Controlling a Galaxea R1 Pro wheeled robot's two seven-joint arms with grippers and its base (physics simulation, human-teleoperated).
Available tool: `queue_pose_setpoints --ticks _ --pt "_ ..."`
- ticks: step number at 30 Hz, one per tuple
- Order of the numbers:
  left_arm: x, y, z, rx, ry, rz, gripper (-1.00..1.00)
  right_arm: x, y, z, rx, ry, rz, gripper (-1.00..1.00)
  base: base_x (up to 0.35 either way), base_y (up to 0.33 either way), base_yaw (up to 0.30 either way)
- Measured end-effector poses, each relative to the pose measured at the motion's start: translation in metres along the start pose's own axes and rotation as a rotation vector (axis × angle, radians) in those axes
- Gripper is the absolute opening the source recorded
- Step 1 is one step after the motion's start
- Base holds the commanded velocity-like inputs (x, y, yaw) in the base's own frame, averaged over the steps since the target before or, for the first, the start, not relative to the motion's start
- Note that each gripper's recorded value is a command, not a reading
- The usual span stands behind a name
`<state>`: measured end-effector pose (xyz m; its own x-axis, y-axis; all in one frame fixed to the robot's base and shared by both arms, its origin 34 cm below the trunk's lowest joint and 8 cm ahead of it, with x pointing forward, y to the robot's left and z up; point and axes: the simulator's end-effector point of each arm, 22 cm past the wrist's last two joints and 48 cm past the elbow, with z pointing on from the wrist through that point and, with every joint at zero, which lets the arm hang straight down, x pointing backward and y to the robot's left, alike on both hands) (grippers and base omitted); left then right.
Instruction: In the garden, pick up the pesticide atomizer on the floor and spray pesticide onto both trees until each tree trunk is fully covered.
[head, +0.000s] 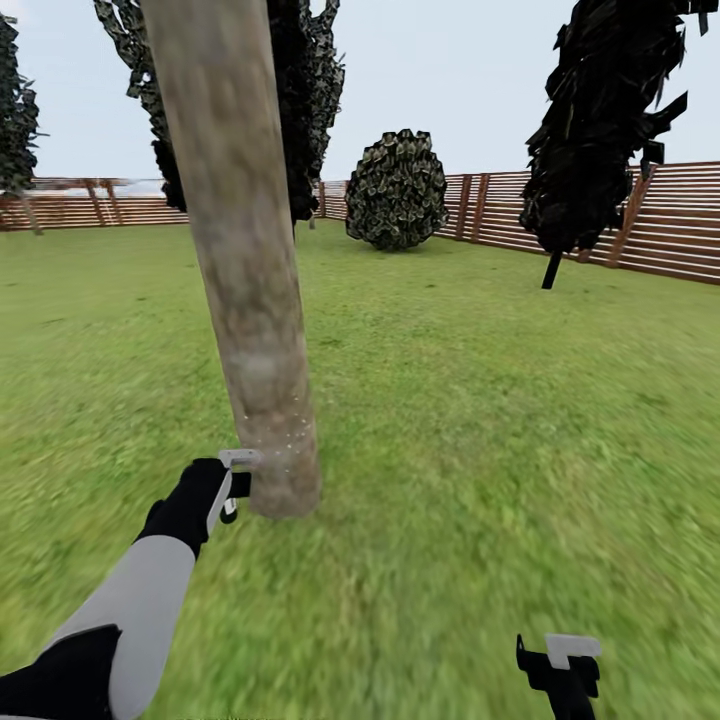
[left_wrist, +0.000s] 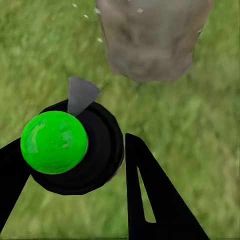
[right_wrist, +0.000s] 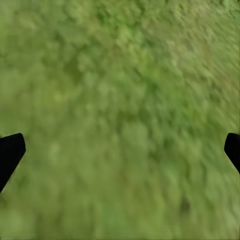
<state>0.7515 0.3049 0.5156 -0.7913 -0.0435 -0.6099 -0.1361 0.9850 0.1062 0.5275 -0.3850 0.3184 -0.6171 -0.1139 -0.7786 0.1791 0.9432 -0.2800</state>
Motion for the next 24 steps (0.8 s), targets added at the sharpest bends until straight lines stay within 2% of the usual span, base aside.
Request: queue_pose_setpoints --ticks 6,13,20,24 --pt "0.006 -0.008 0.002 0.012 0.005 0.010 -1.00 0.000 0.000 0.000 0.001 -0.001 0.001 1.00 0.103 -0.152 0.026" --pt "0.007 -0.006 0.003 0.008 0.006 0.011 -1.00 0.000 0.000 0.000 0.001 0.000 0.001 1.00 0.177 -0.214 0.001" --pt "0.005 -0.003 0.002 0.001 0.001 0.011 -1.00 0.000 0.000 0.000 0.001 0.001 0.001 1.00 -0.177 -0.221 0.000" --pt "0.018 -0.003 0.006 -0.004 0.023 0.016 -1.00 0.000 0.000 0.000 0.001 0.000 0.001 1.00 -0.063 -0.249 0.000"
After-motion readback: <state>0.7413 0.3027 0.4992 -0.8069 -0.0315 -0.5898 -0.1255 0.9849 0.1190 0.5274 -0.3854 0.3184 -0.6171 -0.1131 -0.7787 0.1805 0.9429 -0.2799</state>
